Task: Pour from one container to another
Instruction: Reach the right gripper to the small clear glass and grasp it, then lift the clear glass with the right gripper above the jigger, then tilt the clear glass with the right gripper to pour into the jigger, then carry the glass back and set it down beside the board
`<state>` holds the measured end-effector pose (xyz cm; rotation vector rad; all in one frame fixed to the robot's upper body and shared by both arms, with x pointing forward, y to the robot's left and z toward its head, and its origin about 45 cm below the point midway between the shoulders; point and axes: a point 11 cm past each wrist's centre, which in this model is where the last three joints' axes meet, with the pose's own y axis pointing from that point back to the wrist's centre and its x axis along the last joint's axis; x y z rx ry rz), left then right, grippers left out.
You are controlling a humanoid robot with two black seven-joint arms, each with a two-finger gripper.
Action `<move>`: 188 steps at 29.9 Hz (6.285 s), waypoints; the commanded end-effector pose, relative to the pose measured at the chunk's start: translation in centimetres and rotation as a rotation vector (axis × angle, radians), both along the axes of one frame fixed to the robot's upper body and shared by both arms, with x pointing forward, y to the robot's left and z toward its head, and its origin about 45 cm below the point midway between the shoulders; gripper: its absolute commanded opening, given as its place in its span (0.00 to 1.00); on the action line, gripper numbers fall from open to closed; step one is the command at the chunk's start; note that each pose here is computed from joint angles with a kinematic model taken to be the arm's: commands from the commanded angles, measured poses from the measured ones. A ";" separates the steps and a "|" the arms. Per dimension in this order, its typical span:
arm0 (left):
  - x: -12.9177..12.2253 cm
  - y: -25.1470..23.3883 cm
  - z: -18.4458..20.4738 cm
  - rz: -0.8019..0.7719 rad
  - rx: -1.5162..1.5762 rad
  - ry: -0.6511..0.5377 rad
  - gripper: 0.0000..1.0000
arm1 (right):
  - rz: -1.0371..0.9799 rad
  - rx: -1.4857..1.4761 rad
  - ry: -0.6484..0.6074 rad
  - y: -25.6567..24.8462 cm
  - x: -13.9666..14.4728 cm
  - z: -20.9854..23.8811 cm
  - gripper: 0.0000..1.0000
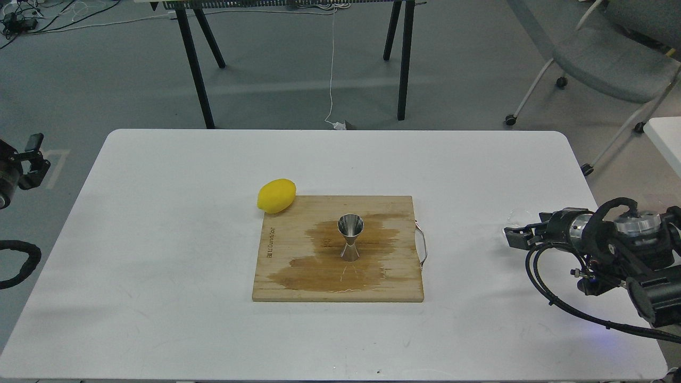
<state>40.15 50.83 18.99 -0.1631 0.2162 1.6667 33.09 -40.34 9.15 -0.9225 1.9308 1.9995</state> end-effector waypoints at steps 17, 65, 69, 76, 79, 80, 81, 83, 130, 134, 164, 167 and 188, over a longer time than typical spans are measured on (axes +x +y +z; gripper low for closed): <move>-0.1 0.1 -0.1 0.003 0.003 0.004 1.00 | 0.006 0.007 0.005 0.5 -0.1 -0.3 0.52; -0.5 0.4 -1.1 0.026 0.029 0.034 1.00 | 0.691 -0.196 -0.463 18.1 7.3 17.1 0.38; -0.5 0.3 -1.2 0.026 0.028 0.035 1.00 | 0.821 -0.294 -0.524 21.1 6.7 18.3 0.38; -0.4 -0.2 -1.5 0.018 0.021 0.038 1.00 | 1.046 -0.476 -0.567 24.9 4.3 16.9 0.38; -0.3 -0.6 -1.8 0.012 0.014 0.040 1.00 | 1.131 -0.546 -0.640 26.8 2.9 16.9 0.38; -0.2 -0.8 -1.9 0.008 0.010 0.039 1.00 | 1.165 -0.576 -0.659 27.2 2.3 16.7 0.38; -0.1 -0.9 -1.9 0.007 0.009 0.039 1.00 | 1.189 -0.605 -0.672 27.5 2.0 16.5 0.38; -0.1 -1.0 -1.9 0.006 0.008 0.038 1.00 | 1.232 -0.680 -0.701 27.8 1.6 16.0 0.38; -0.2 -0.9 -2.0 0.009 0.008 0.041 1.00 | 1.480 -1.231 -1.060 27.4 -1.8 13.5 0.38; -0.2 -0.9 -1.9 0.009 0.008 0.040 1.00 | 1.468 -1.228 -1.090 27.6 -1.9 13.7 0.38; -0.7 -0.7 -2.6 0.013 0.008 0.055 1.00 | 1.462 -1.237 -1.239 28.9 -2.8 13.8 0.38; -0.7 -0.7 -2.5 0.012 0.008 0.053 1.00 | 1.466 -1.255 -1.247 28.8 -2.8 13.8 0.38; -0.8 -0.7 -2.6 0.013 0.008 0.056 1.00 | 1.371 -1.275 -1.229 26.9 -1.5 15.2 0.38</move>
